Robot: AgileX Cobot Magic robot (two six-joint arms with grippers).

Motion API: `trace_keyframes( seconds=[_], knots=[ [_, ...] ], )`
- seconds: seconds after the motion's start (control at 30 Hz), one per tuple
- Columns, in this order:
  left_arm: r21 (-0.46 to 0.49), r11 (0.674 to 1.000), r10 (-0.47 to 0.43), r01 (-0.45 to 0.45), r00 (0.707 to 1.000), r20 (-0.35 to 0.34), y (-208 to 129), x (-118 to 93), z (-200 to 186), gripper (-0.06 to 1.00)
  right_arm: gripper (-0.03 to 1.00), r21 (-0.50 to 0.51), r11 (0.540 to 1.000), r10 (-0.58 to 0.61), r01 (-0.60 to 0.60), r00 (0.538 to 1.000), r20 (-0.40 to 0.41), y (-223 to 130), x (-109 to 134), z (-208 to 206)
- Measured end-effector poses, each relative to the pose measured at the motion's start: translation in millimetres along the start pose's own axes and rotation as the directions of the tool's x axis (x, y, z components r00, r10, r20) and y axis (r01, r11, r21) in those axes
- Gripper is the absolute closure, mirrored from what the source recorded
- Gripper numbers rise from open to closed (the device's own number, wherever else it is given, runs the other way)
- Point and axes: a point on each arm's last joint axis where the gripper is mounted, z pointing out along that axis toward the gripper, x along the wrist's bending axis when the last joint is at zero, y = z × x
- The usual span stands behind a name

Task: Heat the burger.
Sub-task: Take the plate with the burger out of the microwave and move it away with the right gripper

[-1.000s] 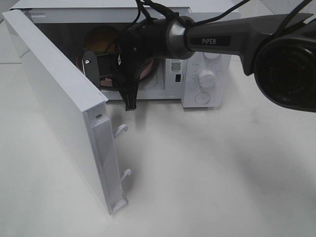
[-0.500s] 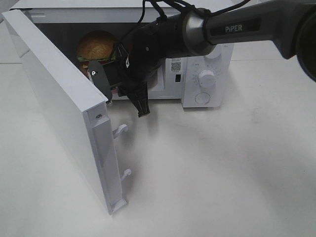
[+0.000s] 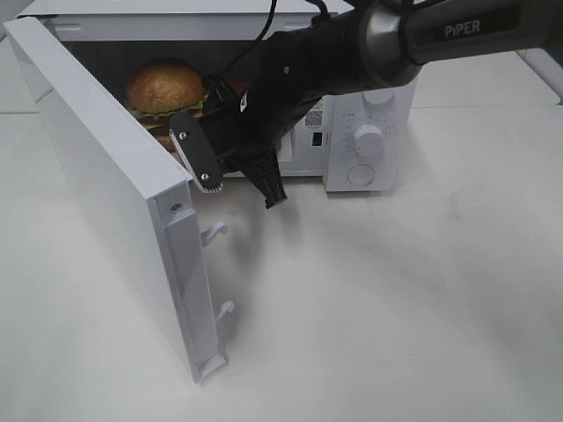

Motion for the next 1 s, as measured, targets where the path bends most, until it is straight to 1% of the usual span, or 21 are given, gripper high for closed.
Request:
trace_keyframes(
  seconds=[0.13,0.23,0.33,0.43,0.6,0.73,0.8,0.9,0.97,1.0],
  knots=[
    [0.0,1.0,0.0,0.0,1.0,0.0,0.0,0.0,0.0,-0.04,0.88,0.002,1.0,-0.001,0.001,1.0,0.026,-2.8,-5.6,-14.3],
    [0.0,1.0,0.0,0.0,1.0,0.0,0.0,0.0,0.0,-0.04,0.88,0.002,1.0,-0.001,0.001,1.0,0.021,-2.9,-3.2,-17.2],
    [0.0,1.0,0.0,0.0,1.0,0.0,0.0,0.0,0.0,-0.04,0.88,0.003,1.0,0.0,0.0,1.0,0.009,-3.3,1.9,-21.1],
    [0.0,1.0,0.0,0.0,1.0,0.0,0.0,0.0,0.0,-0.04,0.88,0.005,1.0,-0.008,0.008,1.0,-0.018,-4.2,11.9,-26.2],
    [0.0,1.0,0.0,0.0,1.0,0.0,0.0,0.0,0.0,-0.04,0.88,0.004,1.0,-0.018,0.018,1.0,-0.017,-4.5,15.7,-37.9],
    [0.0,1.0,0.0,0.0,1.0,0.0,0.0,0.0,0.0,-0.04,0.88,-0.01,1.0,0.017,-0.018,1.0,-0.014,-5.3,20.5,-48.5],
    [0.0,1.0,0.0,0.0,1.0,0.0,0.0,0.0,0.0,-0.04,0.88,-0.018,1.0,0.016,-0.016,1.0,-0.027,-5.0,28.1,-54.3],
    [0.0,1.0,0.0,0.0,1.0,0.0,0.0,0.0,0.0,-0.04,0.88,-0.021,1.0,0.019,-0.02,0.999,-0.035,-5.0,32.8,-58.9],
    [0.0,1.0,0.0,0.0,1.0,0.0,0.0,0.0,0.0,-0.04,0.88,-0.02,1.0,0.012,-0.013,0.999,-0.049,-5.6,41.2,-62.9],
    [0.0,1.0,0.0,0.0,1.0,0.0,0.0,0.0,0.0,-0.04,0.88,-0.02,1.0,0.012,-0.013,0.999,-0.049,-5.6,41.2,-62.9]
  ],
)
